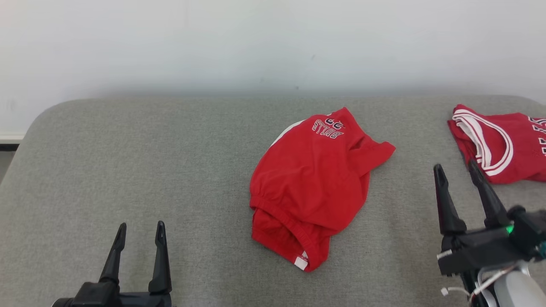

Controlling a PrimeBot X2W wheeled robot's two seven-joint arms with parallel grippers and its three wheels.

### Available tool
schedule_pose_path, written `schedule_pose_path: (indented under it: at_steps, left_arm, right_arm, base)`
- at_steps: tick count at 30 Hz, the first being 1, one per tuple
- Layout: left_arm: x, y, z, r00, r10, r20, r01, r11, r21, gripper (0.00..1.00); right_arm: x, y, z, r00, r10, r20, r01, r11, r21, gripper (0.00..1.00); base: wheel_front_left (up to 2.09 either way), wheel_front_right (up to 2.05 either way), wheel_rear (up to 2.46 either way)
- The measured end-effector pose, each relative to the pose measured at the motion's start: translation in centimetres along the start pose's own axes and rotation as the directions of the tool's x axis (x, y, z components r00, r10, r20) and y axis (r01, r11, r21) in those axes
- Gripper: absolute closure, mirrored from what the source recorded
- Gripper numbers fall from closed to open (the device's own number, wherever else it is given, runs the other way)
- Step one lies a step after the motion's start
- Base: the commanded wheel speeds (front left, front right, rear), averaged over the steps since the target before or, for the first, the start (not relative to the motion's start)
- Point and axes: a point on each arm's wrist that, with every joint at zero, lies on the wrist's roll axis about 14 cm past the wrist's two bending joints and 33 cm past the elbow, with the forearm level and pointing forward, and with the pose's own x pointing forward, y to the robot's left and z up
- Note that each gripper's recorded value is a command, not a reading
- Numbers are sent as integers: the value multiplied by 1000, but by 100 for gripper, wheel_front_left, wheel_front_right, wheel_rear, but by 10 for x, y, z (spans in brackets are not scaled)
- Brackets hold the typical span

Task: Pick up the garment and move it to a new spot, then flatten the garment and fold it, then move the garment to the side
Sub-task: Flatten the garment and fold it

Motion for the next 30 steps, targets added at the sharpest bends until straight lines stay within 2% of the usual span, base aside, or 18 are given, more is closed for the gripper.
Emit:
schedule_pose_path:
  at_steps: [13,21,25,30]
  left_arm:
    - [-6,-4,-2,1000,-25,-10,25,999,30,0]
    - [-9,-8,-8,999,-39,-28,40,999,32,0]
    - [-8,-29,-16,992,-111,-52,113,993,22,0]
    - [-4,-74,-29,964,-252,-85,252,968,-4,0]
  right_arm:
    - [-67,-12,-12,989,-141,-37,143,988,54,0]
    - [-75,-11,-19,985,-165,-55,169,983,78,0]
    - [-74,-10,-19,985,-166,-53,169,982,79,0]
    - [-71,-11,-18,985,-165,-49,169,982,79,0]
  base:
    - [0,0,0]
    - [0,0,0]
    - [0,0,0]
    - [0,0,0]
